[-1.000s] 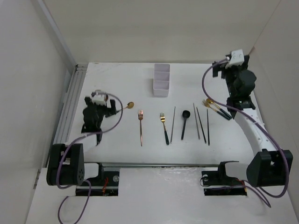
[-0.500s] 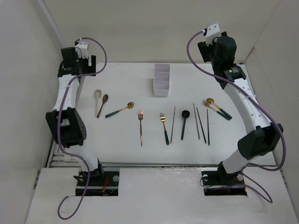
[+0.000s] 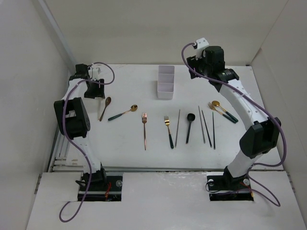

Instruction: Sort the eating utensils into containers

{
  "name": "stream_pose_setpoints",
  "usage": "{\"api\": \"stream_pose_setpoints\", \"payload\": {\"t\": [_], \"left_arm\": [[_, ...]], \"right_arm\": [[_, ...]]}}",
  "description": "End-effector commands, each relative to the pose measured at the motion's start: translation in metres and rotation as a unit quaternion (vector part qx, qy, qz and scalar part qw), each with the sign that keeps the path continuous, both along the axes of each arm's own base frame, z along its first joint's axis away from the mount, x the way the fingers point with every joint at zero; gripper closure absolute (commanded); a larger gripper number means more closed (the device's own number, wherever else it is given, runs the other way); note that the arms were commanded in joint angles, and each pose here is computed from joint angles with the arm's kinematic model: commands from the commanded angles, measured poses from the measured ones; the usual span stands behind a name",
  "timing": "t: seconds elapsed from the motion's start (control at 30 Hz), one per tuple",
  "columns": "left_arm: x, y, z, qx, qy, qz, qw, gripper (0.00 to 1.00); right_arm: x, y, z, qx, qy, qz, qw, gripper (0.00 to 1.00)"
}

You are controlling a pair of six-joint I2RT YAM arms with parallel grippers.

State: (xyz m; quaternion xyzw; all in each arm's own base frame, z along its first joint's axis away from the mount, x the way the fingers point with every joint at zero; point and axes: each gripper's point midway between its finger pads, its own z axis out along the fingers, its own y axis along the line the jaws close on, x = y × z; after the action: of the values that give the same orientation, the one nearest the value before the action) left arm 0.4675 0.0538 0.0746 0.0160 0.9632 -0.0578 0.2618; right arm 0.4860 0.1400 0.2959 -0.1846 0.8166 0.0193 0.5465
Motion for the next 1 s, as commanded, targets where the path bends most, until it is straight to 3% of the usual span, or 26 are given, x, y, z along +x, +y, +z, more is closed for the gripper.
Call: {"api": "stream_pose_setpoints", "payload": {"t": [0.0,0.13,0.4,0.77,0.97], "left_arm": [[-0.002,0.001,0.003,0.003,-0.007,0.002,1.0,0.43],[-0.013,0.007,-0.015,0.02,0.017,0.007,1.0,0.52],[-0.019,0.013,-0.033,0.037,0.028,0.004,0.999,0.55],[-0.004,0.009,-0.034,0.018,0.005,0.025,1.0,0.98],[0.003,0.006,-0.023,0.003,-0.004,0.031,0.999,1.0]], "right_arm": [[-0.005,0.022,-0.006,0.022,0.013,0.016,1.0,0.32],[-0.008,0.025,-0.008,0.018,0.016,0.016,1.0,0.32],[-0.012,0.032,-0.003,0.017,0.011,0.021,1.0,0.32],[-0.019,0.032,0.002,0.017,0.006,0.021,1.0,0.33],[-0.025,0.027,0.004,0.017,0.001,0.016,1.0,0.33]]}}
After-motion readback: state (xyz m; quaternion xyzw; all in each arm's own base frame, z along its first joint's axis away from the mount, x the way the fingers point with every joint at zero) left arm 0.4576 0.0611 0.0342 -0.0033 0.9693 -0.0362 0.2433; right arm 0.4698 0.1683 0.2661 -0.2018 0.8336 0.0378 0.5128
